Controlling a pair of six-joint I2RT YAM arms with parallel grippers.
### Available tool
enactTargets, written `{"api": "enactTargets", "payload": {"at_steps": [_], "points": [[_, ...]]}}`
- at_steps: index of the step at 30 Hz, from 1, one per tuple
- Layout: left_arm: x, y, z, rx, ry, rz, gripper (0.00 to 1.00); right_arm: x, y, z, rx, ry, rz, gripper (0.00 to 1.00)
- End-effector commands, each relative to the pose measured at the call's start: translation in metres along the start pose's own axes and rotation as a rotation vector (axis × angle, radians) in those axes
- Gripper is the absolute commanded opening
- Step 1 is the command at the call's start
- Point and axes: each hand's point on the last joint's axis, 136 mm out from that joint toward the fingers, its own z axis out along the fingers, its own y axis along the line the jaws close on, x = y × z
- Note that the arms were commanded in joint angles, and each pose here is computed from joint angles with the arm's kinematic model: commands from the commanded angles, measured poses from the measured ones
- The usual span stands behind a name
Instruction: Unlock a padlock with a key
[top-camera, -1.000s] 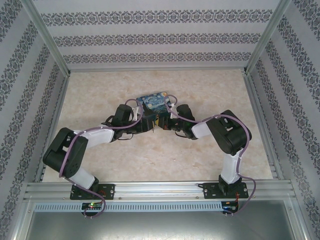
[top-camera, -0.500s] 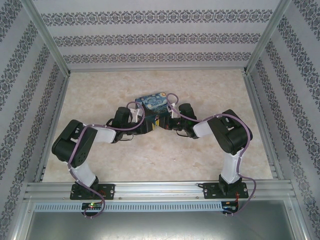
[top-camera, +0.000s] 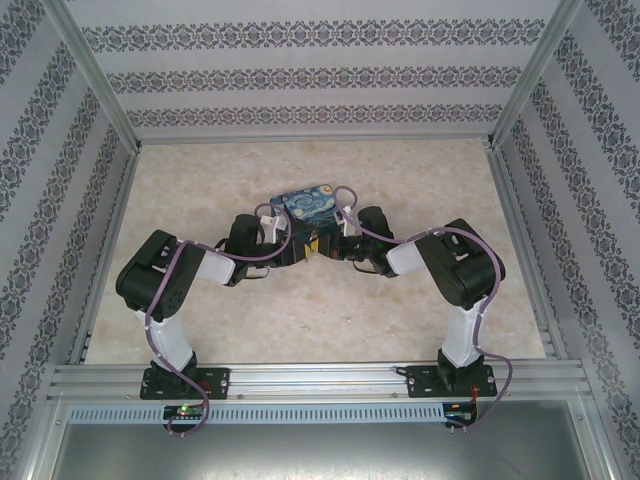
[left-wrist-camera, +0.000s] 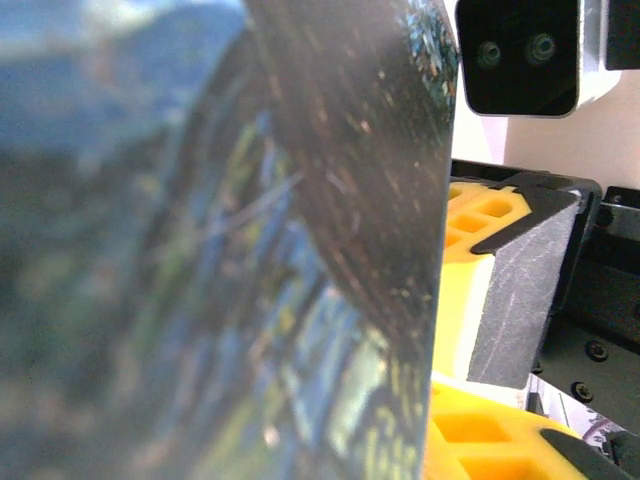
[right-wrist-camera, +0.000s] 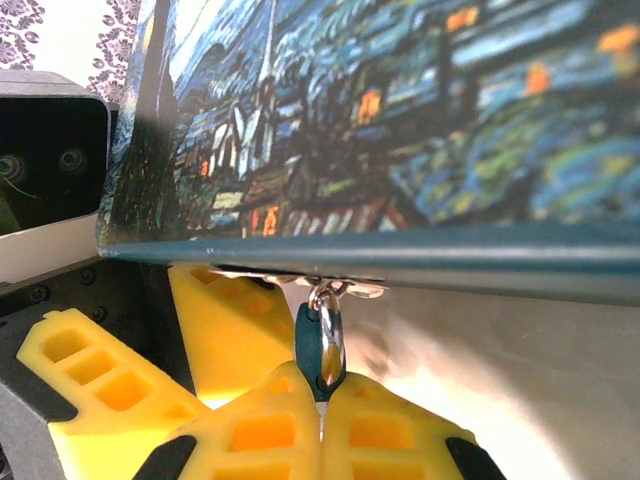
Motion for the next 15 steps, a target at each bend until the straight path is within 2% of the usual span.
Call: {"api": "enactTargets", "payload": {"at_steps": [1, 9, 15], "points": [[-0.004, -0.007, 0.0, 0.048, -0.008, 0.009, 0.38, -0.001, 0.008, 0.001, -0.046, 0.019, 0.027, 0.0], [0.006, -0.005, -0.004, 0.037, 0.013, 0.003, 0.36, -0.003, 0.008, 0.001, -0.049, 0.014, 0.031, 0.0], [0.012, 0.009, -0.007, -0.034, 0.005, -0.009, 0.47, -0.003, 0.008, 0.0, -0.049, 0.012, 0.03, 0.0]]}}
